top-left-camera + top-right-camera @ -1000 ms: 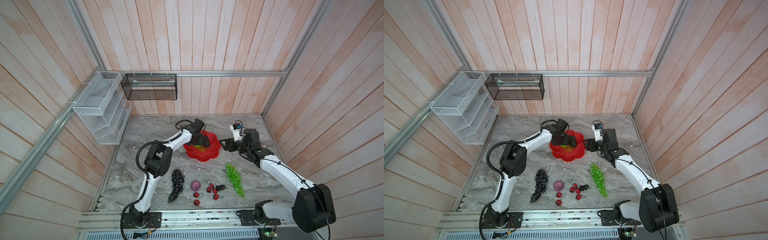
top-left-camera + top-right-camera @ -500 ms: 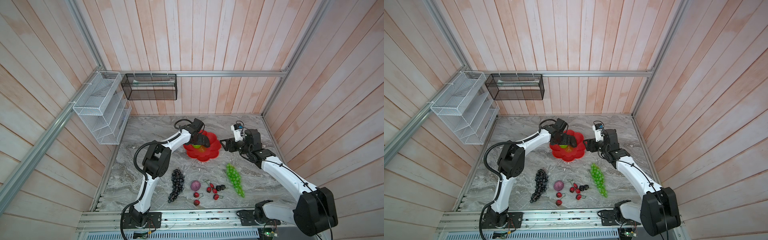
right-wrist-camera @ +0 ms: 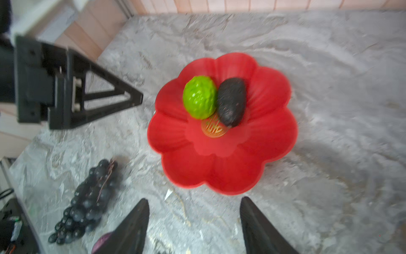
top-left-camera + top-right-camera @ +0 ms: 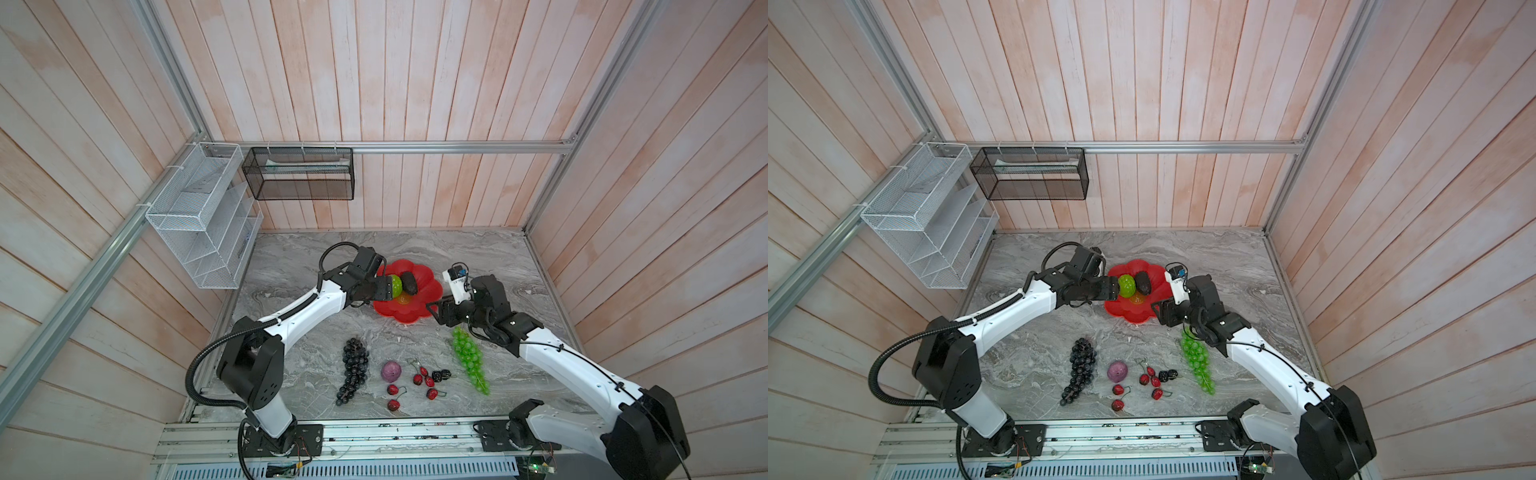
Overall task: Place and organize the fake fruits in the fruit bowl
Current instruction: 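Reach the right gripper to the purple fruit and grasp it while the left arm withdraws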
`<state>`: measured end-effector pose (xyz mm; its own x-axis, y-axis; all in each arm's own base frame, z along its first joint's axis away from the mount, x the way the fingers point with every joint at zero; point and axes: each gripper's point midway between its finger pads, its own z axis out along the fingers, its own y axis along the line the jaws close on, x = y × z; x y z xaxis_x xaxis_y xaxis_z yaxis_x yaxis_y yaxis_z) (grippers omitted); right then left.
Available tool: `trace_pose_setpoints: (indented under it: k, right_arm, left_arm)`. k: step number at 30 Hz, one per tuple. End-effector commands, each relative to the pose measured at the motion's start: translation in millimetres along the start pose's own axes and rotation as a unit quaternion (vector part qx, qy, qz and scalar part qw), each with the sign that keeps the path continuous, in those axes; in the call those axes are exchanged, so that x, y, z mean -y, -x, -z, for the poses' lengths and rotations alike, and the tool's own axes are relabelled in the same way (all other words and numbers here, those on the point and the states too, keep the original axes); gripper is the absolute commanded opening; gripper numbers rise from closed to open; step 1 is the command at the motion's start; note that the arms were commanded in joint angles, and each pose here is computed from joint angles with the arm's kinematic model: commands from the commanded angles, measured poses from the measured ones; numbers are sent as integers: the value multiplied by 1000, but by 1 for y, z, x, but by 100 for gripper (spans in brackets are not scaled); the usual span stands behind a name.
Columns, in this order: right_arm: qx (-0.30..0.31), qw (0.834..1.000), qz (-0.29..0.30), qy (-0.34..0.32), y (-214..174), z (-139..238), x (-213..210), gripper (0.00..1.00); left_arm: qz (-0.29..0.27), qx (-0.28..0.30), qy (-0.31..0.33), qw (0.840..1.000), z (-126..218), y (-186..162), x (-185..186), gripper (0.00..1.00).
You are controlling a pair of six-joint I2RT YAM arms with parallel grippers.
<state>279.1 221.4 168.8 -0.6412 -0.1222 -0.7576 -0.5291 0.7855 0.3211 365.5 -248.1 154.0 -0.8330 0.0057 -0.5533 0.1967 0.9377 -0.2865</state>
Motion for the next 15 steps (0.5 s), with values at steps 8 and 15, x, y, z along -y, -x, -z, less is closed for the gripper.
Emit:
trace_pose_setpoints:
  k: [8,15]
  right_arm:
    - [-68,997,-2,22,-51,-5,-46,67]
    - [-72,997,-10,-27,-71,0,-32,69]
  left_arm:
    - [39,40,21,998,13,-27,-28,83]
    - [44,16,-6,999,12,-61,-32,83]
